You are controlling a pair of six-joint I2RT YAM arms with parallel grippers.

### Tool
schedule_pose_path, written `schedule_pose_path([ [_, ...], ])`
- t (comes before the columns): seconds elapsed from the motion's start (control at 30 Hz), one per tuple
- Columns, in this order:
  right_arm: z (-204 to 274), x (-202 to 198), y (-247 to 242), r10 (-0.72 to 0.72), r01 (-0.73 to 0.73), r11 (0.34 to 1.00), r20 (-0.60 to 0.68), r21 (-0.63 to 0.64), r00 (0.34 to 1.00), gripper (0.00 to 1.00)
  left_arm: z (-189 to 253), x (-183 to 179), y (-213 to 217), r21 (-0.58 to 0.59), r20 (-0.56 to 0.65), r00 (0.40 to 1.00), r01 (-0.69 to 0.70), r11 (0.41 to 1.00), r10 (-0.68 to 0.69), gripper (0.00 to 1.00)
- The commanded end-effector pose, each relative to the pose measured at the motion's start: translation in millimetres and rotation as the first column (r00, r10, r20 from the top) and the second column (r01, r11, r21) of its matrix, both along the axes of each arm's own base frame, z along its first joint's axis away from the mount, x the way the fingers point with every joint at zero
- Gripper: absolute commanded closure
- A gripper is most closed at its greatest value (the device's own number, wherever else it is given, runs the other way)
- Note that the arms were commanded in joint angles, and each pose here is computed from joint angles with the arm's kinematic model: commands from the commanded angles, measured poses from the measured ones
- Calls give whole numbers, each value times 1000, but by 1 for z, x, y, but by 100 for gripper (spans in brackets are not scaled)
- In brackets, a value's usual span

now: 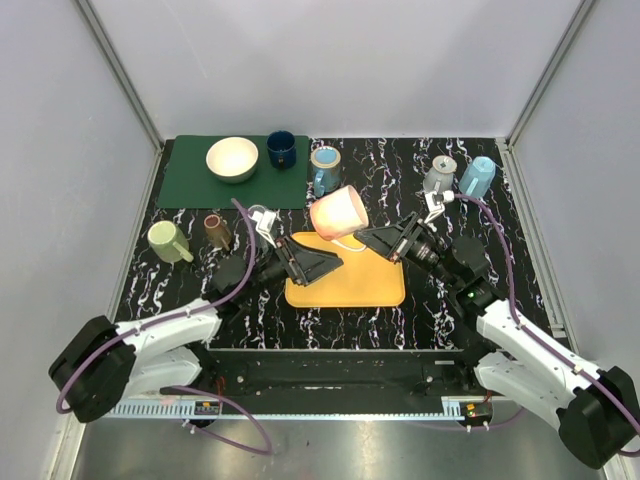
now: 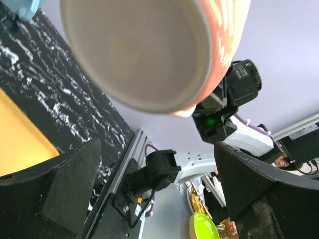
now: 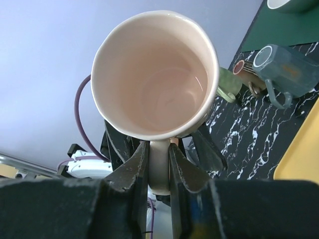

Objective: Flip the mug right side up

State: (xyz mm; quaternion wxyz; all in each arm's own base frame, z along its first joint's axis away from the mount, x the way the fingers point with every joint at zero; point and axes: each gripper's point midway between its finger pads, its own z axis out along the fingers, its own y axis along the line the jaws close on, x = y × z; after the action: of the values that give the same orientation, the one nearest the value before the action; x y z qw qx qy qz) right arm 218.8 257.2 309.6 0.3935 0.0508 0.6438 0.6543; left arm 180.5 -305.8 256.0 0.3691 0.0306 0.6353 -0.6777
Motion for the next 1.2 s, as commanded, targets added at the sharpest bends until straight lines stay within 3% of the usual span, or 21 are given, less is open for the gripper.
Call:
schedule_pose_path([
  [0.0,72,-17,-5,25,-52,988,181,146,983,100,68,6,-5,-169,166,986,4,986,24,2],
  [0.17,74,-21,-5,40,-69,985,174,161,984,100,93,9,-16,-212,226,974,47,976,2,11],
  [0.43,70,-23,-3,65,-90,982,157,163,986,100,103,14,-30,-254,243,969,95,962,-32,37],
  [0.77,50,-23,-1,76,-89,991,130,101,989,100,127,11,-24,-313,254,967,98,945,-16,47],
  [1.17,33,-25,-3,59,-59,998,131,-6,990,100,154,4,-16,-383,259,966,126,915,-24,51],
])
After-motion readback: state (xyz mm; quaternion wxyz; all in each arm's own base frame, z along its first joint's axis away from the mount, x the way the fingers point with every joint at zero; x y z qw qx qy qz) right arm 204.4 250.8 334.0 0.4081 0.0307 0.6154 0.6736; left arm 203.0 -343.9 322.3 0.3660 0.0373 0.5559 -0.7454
